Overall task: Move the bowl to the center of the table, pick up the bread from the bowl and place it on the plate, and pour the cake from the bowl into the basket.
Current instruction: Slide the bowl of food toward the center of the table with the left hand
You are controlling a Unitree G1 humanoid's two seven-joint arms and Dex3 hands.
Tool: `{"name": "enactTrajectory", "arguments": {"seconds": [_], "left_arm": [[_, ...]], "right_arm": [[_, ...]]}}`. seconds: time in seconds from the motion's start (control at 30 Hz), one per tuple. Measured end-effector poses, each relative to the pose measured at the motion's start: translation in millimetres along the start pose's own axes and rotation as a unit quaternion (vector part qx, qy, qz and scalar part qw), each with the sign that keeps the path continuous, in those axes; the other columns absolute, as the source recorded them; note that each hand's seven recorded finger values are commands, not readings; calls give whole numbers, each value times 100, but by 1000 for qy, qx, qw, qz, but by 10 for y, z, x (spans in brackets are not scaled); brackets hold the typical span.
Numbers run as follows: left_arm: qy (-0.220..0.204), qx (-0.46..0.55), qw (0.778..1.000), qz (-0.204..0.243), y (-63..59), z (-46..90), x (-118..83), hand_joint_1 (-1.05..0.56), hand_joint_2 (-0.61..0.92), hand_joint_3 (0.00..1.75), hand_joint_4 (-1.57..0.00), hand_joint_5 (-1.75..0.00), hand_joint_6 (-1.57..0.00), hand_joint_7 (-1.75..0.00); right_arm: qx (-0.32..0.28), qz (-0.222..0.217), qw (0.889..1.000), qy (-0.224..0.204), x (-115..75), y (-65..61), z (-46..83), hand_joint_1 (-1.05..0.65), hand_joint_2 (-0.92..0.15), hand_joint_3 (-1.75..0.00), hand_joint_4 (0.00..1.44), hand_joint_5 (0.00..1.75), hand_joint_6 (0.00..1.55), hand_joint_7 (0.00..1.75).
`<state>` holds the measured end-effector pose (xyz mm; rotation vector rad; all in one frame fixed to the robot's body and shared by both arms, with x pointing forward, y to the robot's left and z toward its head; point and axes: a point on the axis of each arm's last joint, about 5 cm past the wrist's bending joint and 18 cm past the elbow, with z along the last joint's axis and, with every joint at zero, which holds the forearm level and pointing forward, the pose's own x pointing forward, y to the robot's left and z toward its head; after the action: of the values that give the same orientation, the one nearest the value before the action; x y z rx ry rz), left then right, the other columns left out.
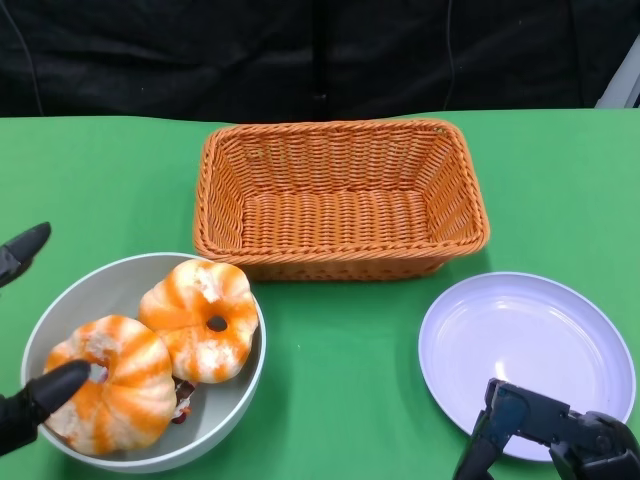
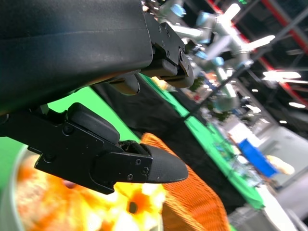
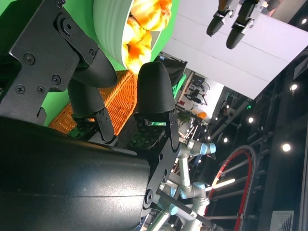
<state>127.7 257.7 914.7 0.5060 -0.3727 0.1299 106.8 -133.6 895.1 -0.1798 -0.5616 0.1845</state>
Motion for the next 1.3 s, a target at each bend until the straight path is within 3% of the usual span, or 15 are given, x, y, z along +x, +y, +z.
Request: {"name": "enactTrajectory", "arguments": {"seconds": [0.17,0.33,0.5,0.67,0.87,1.0,1.3], "left_arm": [[62,12,998,0,-14,-126,1,-69,92,40,0,-61,-18,-19],[106,3,994,-13,-77,-247,48,-64,92,39,0,-38,-13,-15],[151,-12,988,-26,-135,-355,114,-58,92,42,0,-34,-11,-13],[223,-7,973,-57,-189,-457,139,-61,92,43,0,-32,-10,-11],[311,-48,942,-115,-238,-530,284,-62,92,50,0,-17,-7,-5],[335,-100,927,-137,-246,-550,372,-63,92,49,0,-16,-7,-4],[343,-171,908,-171,-259,-473,379,-67,92,55,-3,-13,-7,-2]], "right_arm": [[1,0,1000,2,-7,3,-6,2,-9,-168,82,163,81,139],[1,0,1000,3,-10,4,-6,3,-5,-173,82,163,82,139],[1,1,1000,4,-15,1,-5,5,-4,-173,82,163,82,139],[1,1,1000,5,-18,0,-4,6,-4,-174,82,163,83,139],[-2,1,1000,3,-19,-11,-5,5,-4,-174,83,162,83,139],[-3,1,1000,-1,-22,-15,-5,1,-6,-170,84,161,82,138],[-4,4,1000,-2,-4,-10,-13,3,-8,-170,82,161,81,139]]}}
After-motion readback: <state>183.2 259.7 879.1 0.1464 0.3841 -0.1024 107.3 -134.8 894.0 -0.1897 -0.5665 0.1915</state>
